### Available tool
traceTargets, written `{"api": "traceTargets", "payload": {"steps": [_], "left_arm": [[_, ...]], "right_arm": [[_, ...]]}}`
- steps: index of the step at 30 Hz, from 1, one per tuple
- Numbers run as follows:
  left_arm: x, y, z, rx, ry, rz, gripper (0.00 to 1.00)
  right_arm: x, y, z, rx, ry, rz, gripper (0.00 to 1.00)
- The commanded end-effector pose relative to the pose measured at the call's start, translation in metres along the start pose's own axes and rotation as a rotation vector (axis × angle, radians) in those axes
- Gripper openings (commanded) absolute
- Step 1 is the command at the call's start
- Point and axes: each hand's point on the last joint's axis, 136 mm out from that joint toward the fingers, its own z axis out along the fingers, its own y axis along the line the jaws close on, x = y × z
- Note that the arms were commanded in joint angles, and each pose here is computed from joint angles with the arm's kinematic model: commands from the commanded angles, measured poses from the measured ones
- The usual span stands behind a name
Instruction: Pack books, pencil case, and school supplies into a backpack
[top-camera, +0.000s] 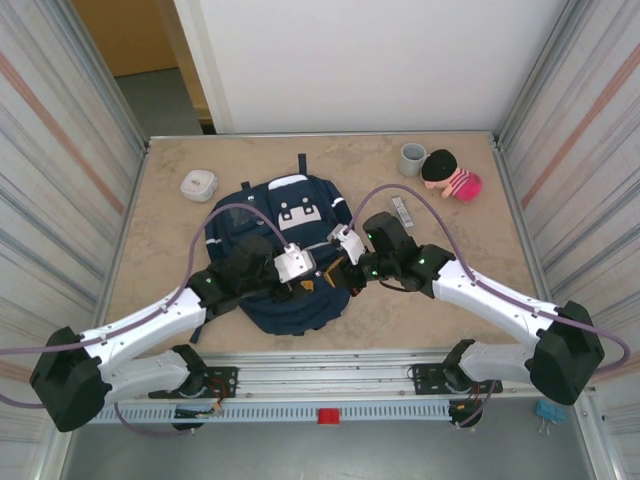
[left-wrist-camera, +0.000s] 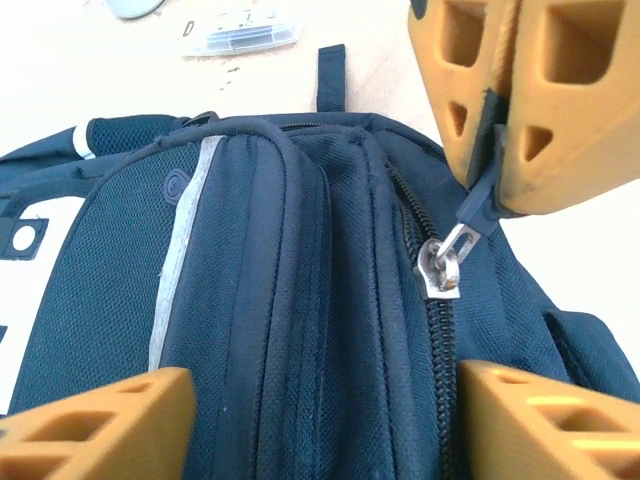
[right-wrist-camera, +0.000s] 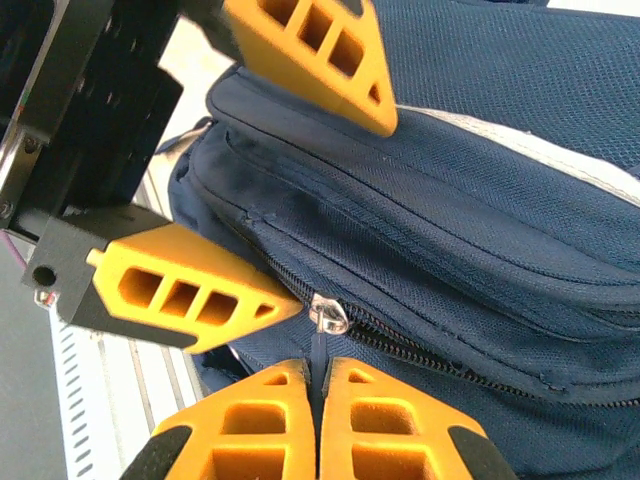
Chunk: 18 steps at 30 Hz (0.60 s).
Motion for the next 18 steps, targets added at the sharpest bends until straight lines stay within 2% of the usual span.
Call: {"api": "traceTargets", "payload": {"steps": [1,4,6,8,14,18], "left_arm": [[-0.001,0.005,0.001,-0.033,0.001,0.017,0.55],[-0.003,0.002,-0.004,-0.015,-0.016,0.020,0.41],[-0.004,-0.003,-0.008,0.005,-0.030,0.028,0.22],[-0.003,-0.005,-0.012,0.011,-0.030,0.027,0.12],[-0.001,-0.011,-0.027,0.025,-0.041,0.018,0.08],[0.009,0.002,-0.038,-0.065,-0.012,-0.025,0.11]], "right_arm": [[-0.023,0.022,-0.016,-0.072,-0.096,-0.037,0.00],[-0.020,0.008,-0.017,-0.016,-0.090,0.004,0.00],[-0.017,-0.010,-0.019,0.042,-0.090,0.064,0.00],[-0.013,-0.029,-0.021,0.085,-0.099,0.127,0.00],[0.001,-0.075,-0.023,0.152,-0.113,0.255,0.00],[0.001,-0.084,-0.018,0.146,-0.116,0.269,0.00]]}}
